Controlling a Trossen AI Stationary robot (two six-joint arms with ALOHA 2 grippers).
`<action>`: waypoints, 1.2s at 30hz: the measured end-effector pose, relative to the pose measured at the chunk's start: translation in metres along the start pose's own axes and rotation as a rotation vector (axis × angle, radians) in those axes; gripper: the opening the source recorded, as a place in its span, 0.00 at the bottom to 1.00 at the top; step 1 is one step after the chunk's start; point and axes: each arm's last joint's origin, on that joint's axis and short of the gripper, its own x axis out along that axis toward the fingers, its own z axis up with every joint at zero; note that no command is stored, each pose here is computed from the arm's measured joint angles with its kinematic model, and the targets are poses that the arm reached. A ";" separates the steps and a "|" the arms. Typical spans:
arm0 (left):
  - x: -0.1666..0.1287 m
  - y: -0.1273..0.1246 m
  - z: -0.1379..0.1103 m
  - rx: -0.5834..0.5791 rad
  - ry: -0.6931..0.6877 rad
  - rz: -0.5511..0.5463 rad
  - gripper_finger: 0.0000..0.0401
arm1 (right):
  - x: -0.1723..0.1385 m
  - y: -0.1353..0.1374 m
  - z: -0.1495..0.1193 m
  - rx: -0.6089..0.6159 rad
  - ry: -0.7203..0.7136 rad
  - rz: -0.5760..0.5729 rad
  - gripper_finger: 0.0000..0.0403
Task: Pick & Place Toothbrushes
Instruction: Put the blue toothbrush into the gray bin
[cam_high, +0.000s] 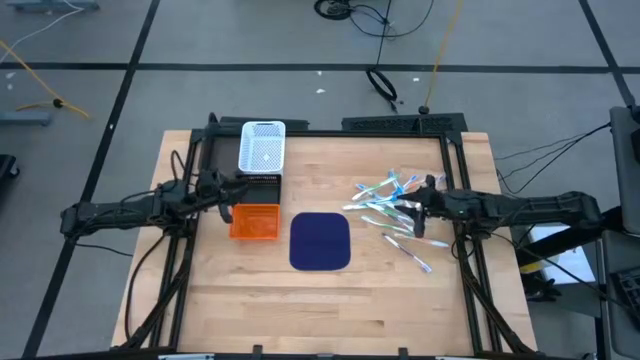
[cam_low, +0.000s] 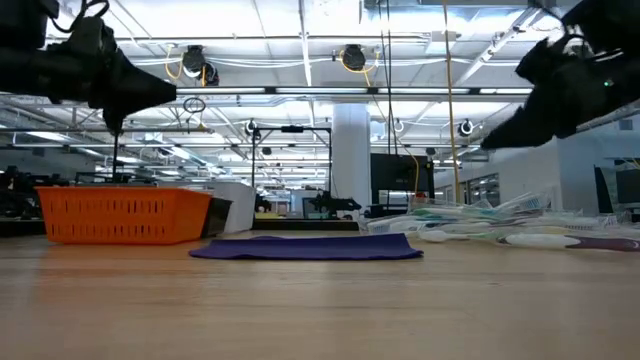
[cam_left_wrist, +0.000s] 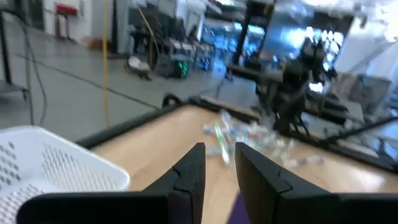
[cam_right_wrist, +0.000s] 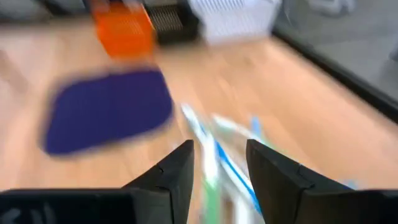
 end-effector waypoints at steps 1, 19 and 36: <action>0.000 0.000 0.000 -0.009 -0.004 0.003 0.22 | 0.002 0.000 0.002 -0.011 0.054 -0.014 0.34; 0.000 0.000 0.001 0.005 -0.008 0.006 0.22 | 0.041 -0.023 0.008 -0.072 0.435 -0.228 0.38; 0.000 0.000 0.001 0.027 -0.008 0.009 0.22 | 0.057 -0.026 0.002 -0.111 0.493 -0.148 0.29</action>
